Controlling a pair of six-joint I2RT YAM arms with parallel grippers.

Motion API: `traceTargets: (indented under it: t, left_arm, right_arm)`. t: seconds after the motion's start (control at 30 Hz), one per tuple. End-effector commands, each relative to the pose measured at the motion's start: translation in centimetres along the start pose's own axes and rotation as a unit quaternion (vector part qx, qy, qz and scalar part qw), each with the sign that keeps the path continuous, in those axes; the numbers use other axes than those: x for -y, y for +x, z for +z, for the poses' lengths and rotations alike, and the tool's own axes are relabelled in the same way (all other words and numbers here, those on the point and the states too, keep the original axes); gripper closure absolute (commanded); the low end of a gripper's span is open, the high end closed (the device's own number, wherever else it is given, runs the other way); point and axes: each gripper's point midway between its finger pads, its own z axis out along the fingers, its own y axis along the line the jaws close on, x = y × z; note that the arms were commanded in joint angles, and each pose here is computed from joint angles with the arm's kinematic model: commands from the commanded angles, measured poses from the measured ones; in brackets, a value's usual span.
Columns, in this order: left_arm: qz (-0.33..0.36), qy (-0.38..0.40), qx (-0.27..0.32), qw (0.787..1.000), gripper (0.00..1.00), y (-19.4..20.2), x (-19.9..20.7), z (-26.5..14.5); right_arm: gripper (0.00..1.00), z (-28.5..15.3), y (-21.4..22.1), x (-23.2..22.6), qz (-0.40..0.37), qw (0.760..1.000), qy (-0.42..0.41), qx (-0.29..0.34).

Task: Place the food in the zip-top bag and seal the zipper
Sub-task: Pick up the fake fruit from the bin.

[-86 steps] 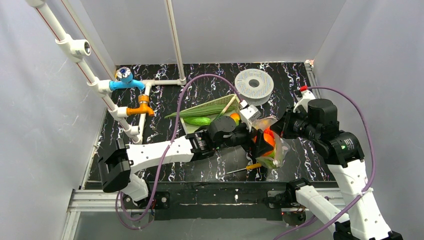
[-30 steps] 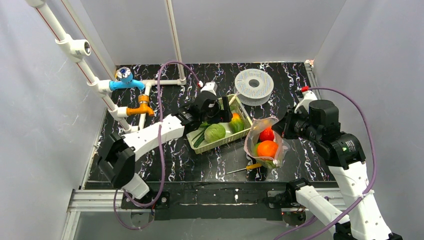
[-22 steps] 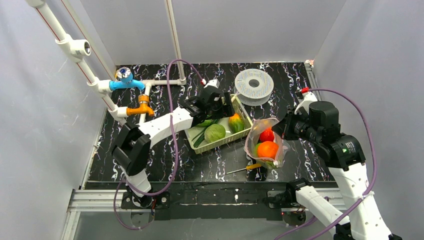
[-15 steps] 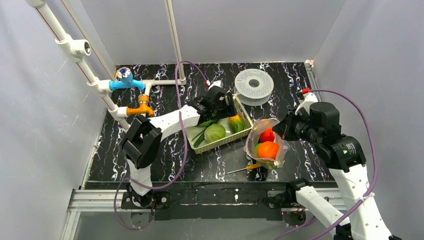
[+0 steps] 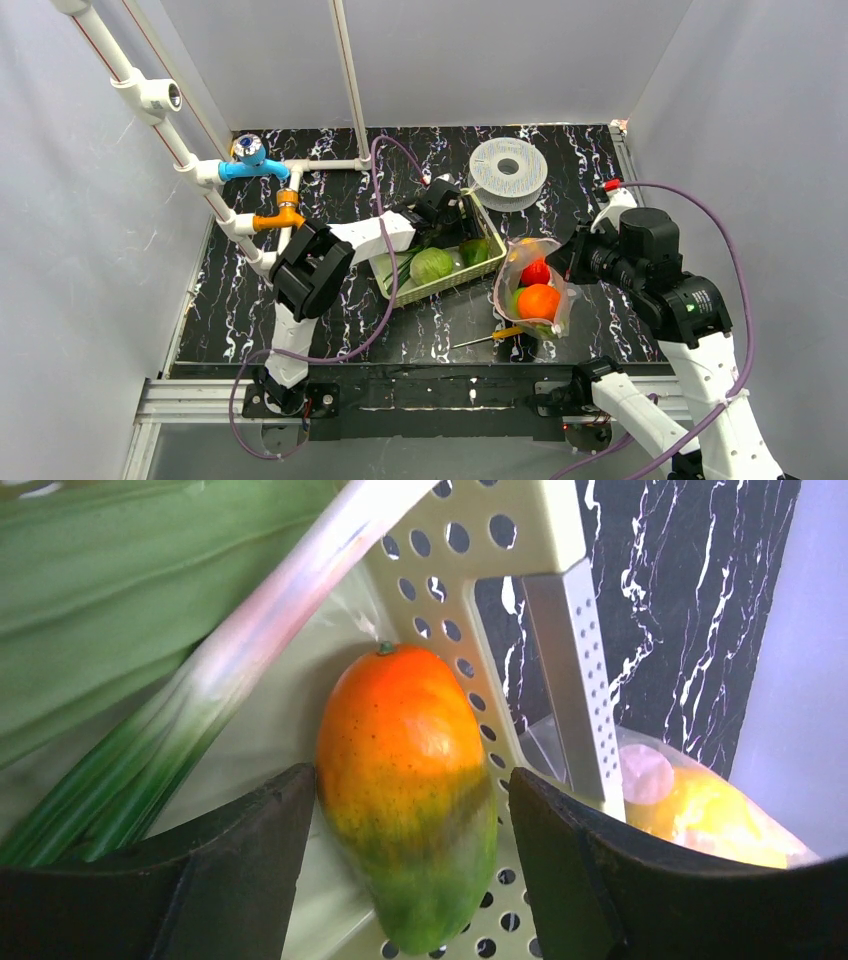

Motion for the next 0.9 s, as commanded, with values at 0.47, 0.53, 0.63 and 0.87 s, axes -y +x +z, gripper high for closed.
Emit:
traceTargets:
  t: [0.47, 0.53, 0.63, 0.87]
  left_arm:
    - [0.043, 0.07, 0.039, 0.996, 0.79, -2.8, 4.2, -3.5]
    - [0.055, 0.077, 0.055, 0.994, 0.84, -3.7, 4.9, -4.9]
    - [0.068, 0.08, 0.081, 0.991, 0.88, -4.9, 5.5, -7.2]
    - [0.081, 0.085, 0.145, 0.983, 1.0, -7.5, 6.5, -12.7]
  right_arm:
    - [0.99, 0.4, -1.1, -0.3, -0.002, 0.999, -0.013, 0.04]
    - [0.99, 0.5, -0.9, -0.2, -0.002, 0.999, -0.014, 0.039]
    - [0.99, 0.5, -0.9, -0.2, -0.001, 0.999, -0.013, 0.04]
    - [0.99, 0.6, -1.1, -0.2, -0.004, 0.998, -0.017, 0.053]
